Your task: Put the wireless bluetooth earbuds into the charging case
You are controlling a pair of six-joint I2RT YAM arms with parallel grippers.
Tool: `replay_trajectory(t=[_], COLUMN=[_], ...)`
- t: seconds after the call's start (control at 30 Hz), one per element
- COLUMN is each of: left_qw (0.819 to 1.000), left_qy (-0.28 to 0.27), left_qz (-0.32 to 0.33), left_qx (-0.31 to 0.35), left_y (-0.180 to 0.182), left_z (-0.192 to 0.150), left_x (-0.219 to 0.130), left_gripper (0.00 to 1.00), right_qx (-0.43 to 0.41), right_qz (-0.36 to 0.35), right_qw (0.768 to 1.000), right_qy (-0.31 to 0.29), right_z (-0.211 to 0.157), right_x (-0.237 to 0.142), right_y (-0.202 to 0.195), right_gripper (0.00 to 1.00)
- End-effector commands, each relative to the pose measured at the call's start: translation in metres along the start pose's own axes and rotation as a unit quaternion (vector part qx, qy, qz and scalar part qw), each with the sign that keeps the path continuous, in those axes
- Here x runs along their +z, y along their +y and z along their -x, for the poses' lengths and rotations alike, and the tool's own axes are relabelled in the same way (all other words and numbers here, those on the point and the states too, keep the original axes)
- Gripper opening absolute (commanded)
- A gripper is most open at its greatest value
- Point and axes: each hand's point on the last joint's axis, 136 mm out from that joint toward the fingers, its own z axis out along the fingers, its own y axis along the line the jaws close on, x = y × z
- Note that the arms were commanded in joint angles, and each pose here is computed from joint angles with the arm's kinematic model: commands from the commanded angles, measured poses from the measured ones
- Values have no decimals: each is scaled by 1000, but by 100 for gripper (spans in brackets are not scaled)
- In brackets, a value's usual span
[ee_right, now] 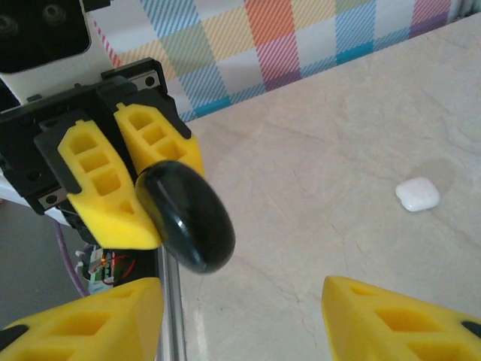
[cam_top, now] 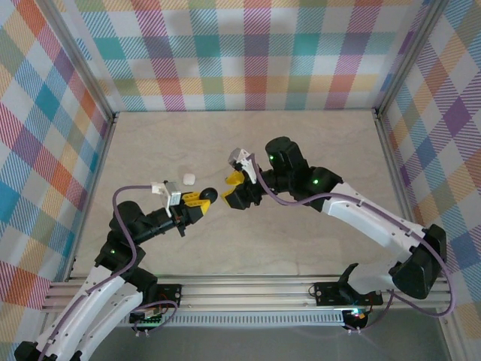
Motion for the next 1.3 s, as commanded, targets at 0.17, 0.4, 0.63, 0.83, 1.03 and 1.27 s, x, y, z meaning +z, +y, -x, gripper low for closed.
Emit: replay_trajectory(t=[0.17,0.4,0.63,0.83,1.03,1.27], left_qw=[997,996,994,995,997,998], left_qy=[-42,-54,-59,-58,-61,-40], left_qz=[-53,-56,-78,-68,-41,9], left_qx=[39,44,42,34,39,38], left_y=[-22,-22,-29,-24,-14,7], left_z=[17,17,17,6,1,-12], left_x=[-7,-6,-6,-5,-5,-2], left_gripper=[0,0,0,0,0,0], right_qx=[-8,-5,21,55,78,105], right_qz=[27,40,6,-23,-36,-70], right_qw=[999,999,999,998,996,992], right_qy=[-31,-33,-25,-12,-1,-26], right_z=[26,28,35,40,32,36], right_x=[1,3,11,16,15,-7], right_y=[8,11,-7,-31,-40,-53], right_gripper=[58,59,60,61,61,63])
